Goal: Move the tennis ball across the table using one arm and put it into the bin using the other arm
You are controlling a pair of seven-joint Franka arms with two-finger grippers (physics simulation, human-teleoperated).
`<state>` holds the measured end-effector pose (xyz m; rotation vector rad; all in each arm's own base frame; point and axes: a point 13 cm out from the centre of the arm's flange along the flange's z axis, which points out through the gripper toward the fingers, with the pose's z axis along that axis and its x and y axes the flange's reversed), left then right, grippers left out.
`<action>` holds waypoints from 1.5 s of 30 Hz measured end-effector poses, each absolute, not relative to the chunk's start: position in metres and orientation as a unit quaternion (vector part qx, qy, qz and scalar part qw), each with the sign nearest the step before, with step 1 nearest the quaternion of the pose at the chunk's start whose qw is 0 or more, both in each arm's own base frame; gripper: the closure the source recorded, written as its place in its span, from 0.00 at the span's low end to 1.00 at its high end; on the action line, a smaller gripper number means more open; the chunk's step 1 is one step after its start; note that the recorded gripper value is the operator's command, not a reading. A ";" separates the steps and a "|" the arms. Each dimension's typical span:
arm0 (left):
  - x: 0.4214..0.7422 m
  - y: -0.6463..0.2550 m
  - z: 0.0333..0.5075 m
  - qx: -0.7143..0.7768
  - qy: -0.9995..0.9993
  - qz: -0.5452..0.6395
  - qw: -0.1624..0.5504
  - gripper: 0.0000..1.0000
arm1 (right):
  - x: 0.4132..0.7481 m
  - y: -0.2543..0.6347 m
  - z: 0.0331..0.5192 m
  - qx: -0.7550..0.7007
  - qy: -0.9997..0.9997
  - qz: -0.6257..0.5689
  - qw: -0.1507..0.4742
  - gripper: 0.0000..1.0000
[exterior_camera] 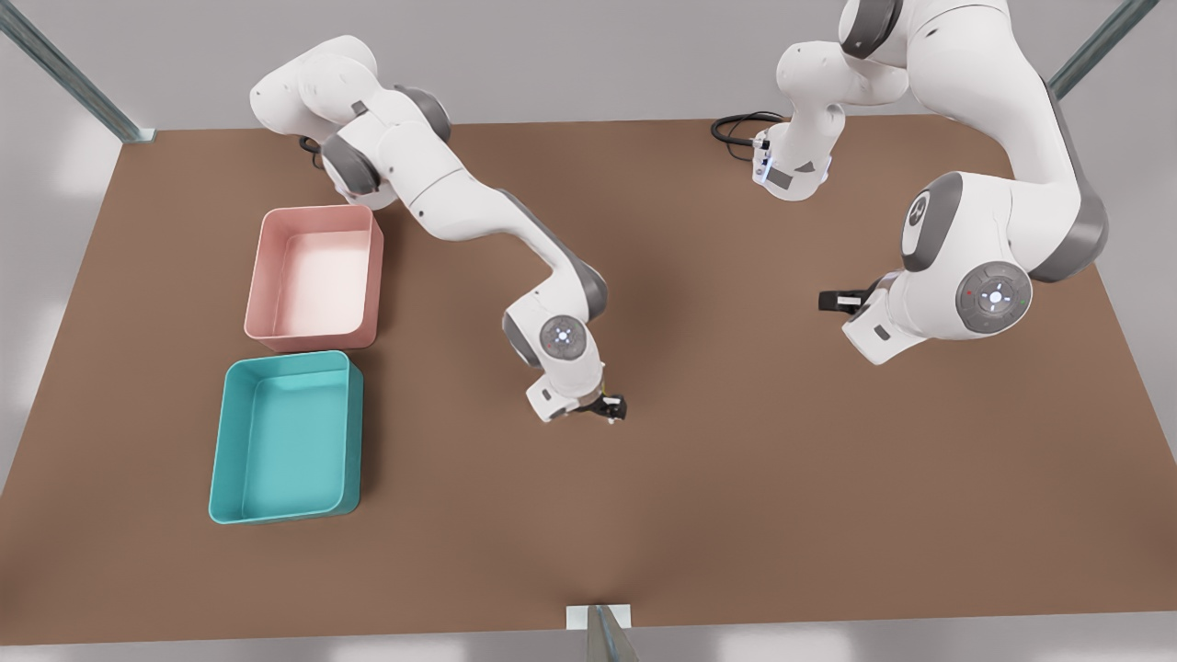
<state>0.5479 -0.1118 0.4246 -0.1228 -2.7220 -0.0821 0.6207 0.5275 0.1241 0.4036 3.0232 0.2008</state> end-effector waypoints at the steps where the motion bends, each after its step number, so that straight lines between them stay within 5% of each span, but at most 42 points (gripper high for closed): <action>1: 0.548 -0.111 0.425 -0.041 -0.977 -0.030 0.206 0.00 | 0.615 0.531 0.120 0.140 0.987 0.064 0.040 0.00; 11: 0.548 -0.109 0.418 -0.016 -0.976 -0.036 0.215 0.00 | 0.568 0.538 0.085 0.202 0.979 0.033 0.011 0.00; 30: 0.548 -0.104 0.412 0.008 -0.974 -0.040 0.223 0.00 | 0.564 0.521 0.032 0.265 0.964 0.008 0.003 0.00; 33: 0.548 -0.104 0.410 0.010 -0.974 -0.040 0.225 0.00 | 0.564 0.524 0.032 0.269 0.963 0.012 0.004 0.26; 36: 0.548 -0.104 0.409 0.011 -0.973 -0.041 0.225 0.00 | 0.566 0.526 0.036 0.274 0.962 0.018 0.006 0.29; 41: 0.548 -0.104 0.409 0.013 -0.973 -0.041 0.226 0.00 | 0.595 0.517 0.092 0.285 0.957 0.044 0.020 0.29; 45: 0.549 -0.103 0.409 0.016 -0.973 -0.041 0.226 0.00 | 0.670 0.407 0.161 0.318 0.947 0.037 0.027 0.29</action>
